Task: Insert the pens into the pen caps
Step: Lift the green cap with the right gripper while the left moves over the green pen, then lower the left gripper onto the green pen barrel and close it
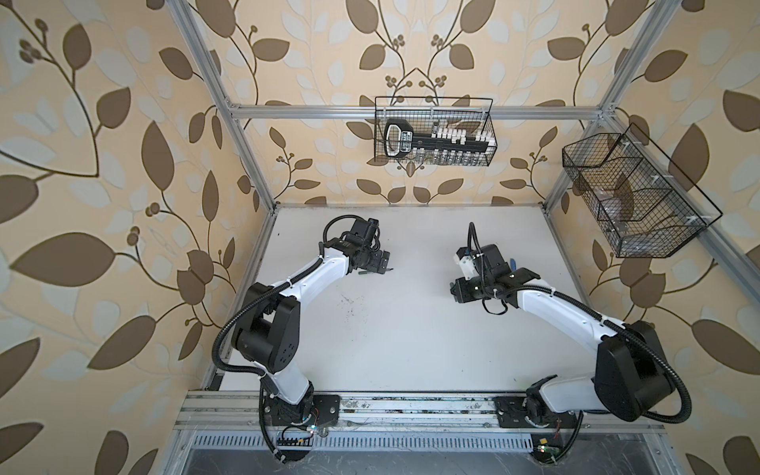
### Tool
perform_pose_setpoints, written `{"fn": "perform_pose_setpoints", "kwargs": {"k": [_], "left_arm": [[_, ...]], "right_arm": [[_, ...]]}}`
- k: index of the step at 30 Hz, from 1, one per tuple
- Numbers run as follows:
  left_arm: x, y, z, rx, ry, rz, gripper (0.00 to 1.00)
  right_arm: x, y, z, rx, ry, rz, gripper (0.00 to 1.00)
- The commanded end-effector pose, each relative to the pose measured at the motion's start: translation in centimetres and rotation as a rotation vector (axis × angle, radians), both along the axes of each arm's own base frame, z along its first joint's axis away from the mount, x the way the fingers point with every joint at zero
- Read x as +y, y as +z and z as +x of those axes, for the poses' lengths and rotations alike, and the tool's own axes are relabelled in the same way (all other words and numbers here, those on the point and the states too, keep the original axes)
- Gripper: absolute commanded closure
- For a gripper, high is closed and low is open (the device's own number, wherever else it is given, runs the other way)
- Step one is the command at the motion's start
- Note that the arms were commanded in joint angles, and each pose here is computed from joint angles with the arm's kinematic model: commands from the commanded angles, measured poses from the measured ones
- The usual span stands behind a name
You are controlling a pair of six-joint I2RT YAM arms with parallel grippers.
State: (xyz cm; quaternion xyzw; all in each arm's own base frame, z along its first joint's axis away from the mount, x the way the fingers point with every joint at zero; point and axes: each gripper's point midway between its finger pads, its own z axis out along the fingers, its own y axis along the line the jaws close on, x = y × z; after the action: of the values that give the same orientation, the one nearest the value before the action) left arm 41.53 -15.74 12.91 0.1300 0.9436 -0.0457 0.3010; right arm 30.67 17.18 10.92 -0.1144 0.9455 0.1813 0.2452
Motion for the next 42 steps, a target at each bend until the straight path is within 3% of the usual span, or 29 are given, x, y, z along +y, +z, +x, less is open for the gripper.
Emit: {"fn": "perform_pose_setpoints", "kwargs": {"k": [1, 11, 18, 27, 36, 42], "left_arm": [[-0.9, -0.5, 0.5, 0.045, -0.113, -0.044, 0.01], [-1.4, -6.5, 1.5, 0.236, -0.265, -0.051, 0.01], [-1.1, -7.5, 2.5, 0.32, -0.326, -0.082, 0.01], [-1.5, -10.2, -0.8, 0.492, -0.328, -0.16, 0.01], [-1.9, -9.4, -4.3, 0.543, -0.282, -0.259, 0.04], [-0.8, -9.7, -5.3, 0.494, -0.226, -0.205, 0.1]], "right_arm": [[1.0, 1.0, -0.5, -0.033, 0.007, 0.09, 0.92], [2.3, 1.6, -2.2, -0.04, 0.059, 0.201, 0.9], [2.7, 1.2, -2.6, -0.026, 0.066, 0.229, 0.9], [2.8, 1.3, -2.6, -0.022, 0.083, 0.234, 0.88], [1.7, 2.4, -1.9, -0.047, 0.056, 0.252, 0.88], [1.3, 2.4, -1.7, -0.047, 0.047, 0.257, 0.88]]}}
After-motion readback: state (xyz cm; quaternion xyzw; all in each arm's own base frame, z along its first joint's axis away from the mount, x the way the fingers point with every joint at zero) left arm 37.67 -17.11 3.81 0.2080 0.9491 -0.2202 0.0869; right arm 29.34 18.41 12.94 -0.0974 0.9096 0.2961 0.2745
